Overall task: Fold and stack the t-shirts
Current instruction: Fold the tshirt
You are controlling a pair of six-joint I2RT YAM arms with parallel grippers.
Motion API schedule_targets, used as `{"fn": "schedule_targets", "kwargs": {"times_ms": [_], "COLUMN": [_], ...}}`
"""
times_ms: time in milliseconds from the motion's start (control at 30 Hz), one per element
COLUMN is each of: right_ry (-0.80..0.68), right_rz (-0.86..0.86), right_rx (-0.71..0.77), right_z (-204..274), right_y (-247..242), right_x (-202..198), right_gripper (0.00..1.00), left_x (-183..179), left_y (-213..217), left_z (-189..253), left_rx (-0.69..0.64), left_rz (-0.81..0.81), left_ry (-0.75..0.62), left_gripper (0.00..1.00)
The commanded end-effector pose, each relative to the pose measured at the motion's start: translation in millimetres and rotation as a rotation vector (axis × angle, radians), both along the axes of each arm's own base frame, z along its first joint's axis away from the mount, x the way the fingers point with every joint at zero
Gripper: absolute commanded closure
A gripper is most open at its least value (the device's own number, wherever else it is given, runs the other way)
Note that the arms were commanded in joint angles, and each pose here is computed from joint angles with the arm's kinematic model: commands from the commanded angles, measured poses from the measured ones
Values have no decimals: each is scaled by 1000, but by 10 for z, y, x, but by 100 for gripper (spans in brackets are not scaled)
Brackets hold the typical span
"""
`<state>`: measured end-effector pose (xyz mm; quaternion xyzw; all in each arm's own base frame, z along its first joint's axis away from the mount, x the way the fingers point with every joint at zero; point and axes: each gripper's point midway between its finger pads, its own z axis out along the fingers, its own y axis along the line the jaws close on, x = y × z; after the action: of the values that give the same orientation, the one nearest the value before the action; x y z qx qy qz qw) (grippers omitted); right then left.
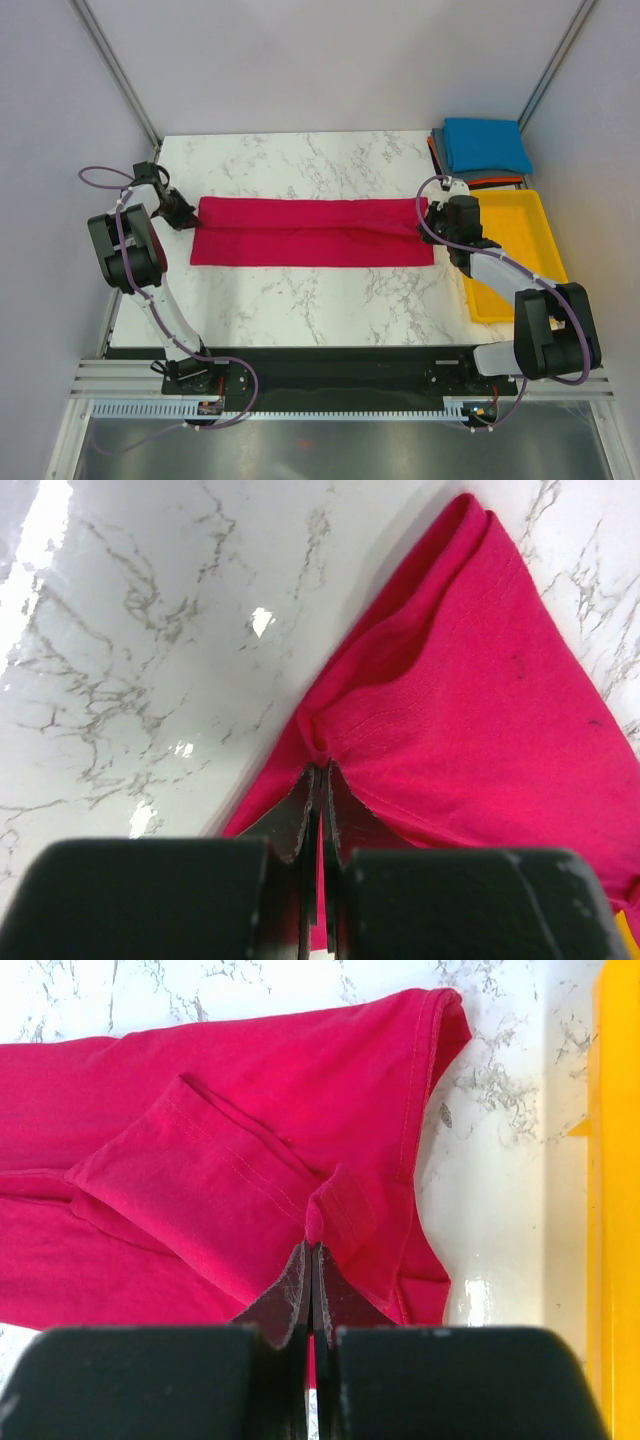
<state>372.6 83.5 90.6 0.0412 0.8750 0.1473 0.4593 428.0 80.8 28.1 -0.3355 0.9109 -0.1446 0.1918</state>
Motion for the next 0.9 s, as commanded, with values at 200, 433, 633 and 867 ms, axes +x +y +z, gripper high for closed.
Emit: {"fn": "schedule_targets", "kwargs": {"times_ms": [200, 433, 633, 867], "right_ry": [67, 67, 110, 196], "right_rz": [47, 52, 20, 74], "right_rx": [55, 67, 82, -10], "right_z": [-109, -24, 166, 17], "right_y": [140, 156, 145, 127], "right_x": [-100, -142, -144, 39], "right_gripper": [94, 82, 63, 55], "left_x": [-26, -11, 122, 18], "left_y": [82, 16, -575, -1569], "left_z": [398, 661, 646, 715], "left_rx": [107, 138, 21, -78], "left_rz": [-18, -15, -175, -444], "left_ry": [-31, -74, -104, -156], "left_gripper": [68, 67, 67, 68]}}
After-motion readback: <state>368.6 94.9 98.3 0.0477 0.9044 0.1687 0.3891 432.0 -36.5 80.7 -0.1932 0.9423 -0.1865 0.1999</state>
